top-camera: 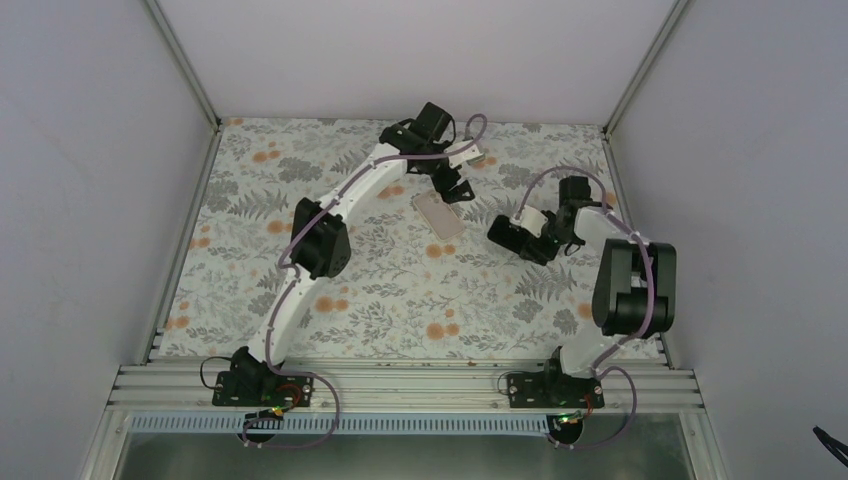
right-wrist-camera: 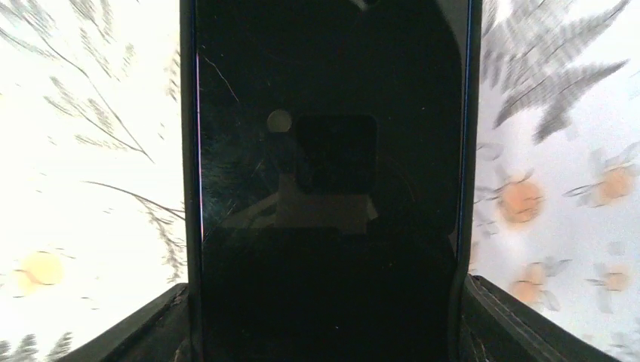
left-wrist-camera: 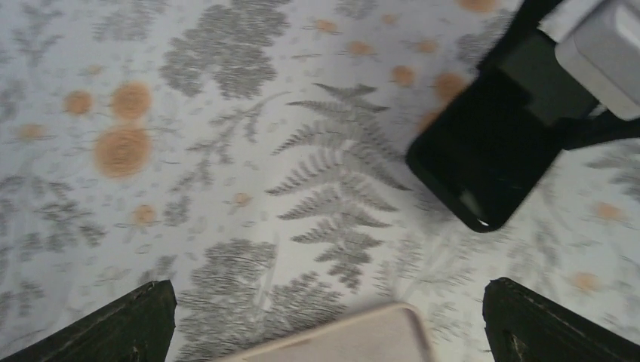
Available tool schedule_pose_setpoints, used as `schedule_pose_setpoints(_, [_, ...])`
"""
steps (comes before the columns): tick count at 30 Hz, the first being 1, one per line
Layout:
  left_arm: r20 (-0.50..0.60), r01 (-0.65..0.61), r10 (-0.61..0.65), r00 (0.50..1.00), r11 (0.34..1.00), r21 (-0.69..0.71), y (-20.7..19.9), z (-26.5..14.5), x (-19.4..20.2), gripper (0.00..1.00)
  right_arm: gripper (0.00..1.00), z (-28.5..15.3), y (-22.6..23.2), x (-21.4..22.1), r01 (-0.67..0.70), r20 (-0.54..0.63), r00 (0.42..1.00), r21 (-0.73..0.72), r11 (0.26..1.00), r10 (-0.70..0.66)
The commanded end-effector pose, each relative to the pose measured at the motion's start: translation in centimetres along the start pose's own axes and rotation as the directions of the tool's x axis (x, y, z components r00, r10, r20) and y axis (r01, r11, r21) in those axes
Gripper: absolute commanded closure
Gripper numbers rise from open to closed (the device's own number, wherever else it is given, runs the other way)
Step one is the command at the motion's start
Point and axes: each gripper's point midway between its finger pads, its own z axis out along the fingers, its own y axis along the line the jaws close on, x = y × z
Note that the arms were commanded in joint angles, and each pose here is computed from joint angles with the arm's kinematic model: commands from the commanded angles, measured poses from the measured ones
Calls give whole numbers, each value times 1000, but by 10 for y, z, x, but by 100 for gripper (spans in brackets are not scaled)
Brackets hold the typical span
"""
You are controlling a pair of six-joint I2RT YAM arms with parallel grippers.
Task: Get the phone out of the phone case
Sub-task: Pick up the phone at the center of the board.
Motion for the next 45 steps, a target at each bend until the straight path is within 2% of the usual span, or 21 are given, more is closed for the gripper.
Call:
schedule_pose_setpoints(1, [28, 61, -72, 997, 960, 274, -47, -33, -5, 0, 37, -51, -6, -57, 54, 149, 986, 97, 994, -68])
schedule_pose_setpoints(7, [29, 197, -233, 972, 875, 442, -65, -41, -6, 0, 36, -89, -1, -119, 93, 240, 962, 163, 982, -131])
schedule_pose_setpoints(13, [45, 216, -273, 961, 841, 496, -72, -46, -13, 0, 36, -92, 2, -153, 108, 275, 948, 191, 976, -159])
schedule_pose_setpoints(19, [66, 207, -285, 956, 820, 534, -75, -53, -20, 1, 36, -83, 12, -168, 124, 279, 944, 191, 974, -175])
schedule_pose_setpoints(21, [67, 207, -288, 955, 812, 546, -77, -55, -20, 9, 37, -86, 11, -173, 111, 299, 939, 205, 972, -170])
schedule_pose_setpoints(25, [64, 212, -303, 951, 788, 578, -81, -60, -18, 51, 37, -83, 12, -174, 92, 294, 944, 203, 975, -150])
schedule_pose_setpoints(26, [60, 217, -307, 950, 785, 580, -81, -60, -17, 58, 37, -84, 11, -174, 87, 296, 944, 208, 974, -148])
schedule_pose_setpoints(27, [59, 218, -308, 950, 784, 582, -80, -60, -16, 65, 37, -84, 10, -174, 81, 298, 944, 213, 974, -144])
schedule_pose_setpoints(29, [59, 221, -313, 948, 781, 584, -78, -62, -15, 67, 36, -87, 11, -174, 77, 305, 942, 217, 973, -143])
schedule_pose_setpoints(32, [87, 192, -302, 949, 776, 601, -78, -72, -20, 84, 25, -91, 17, -175, 83, 317, 937, 203, 976, -146])
schedule_pose_setpoints(35, [174, 82, -240, 955, 777, 624, -82, -97, -31, 97, 1, -99, 36, -173, 116, 338, 928, 134, 984, -155])
schedule_pose_setpoints(38, [267, -43, -138, 954, 816, 576, -81, -133, -43, 98, 0, -116, 59, -167, 183, 394, 902, 21, 983, -177])
schedule_pose_setpoints(41, [334, -214, 63, 941, 873, 437, -84, -172, -48, 98, 0, -140, 75, -166, 256, 475, 854, -25, 966, -214])
schedule_pose_setpoints(45, [326, -360, 267, 907, 893, 270, -93, -209, -42, 98, 0, -177, 100, -181, 362, 577, 781, -102, 926, -242])
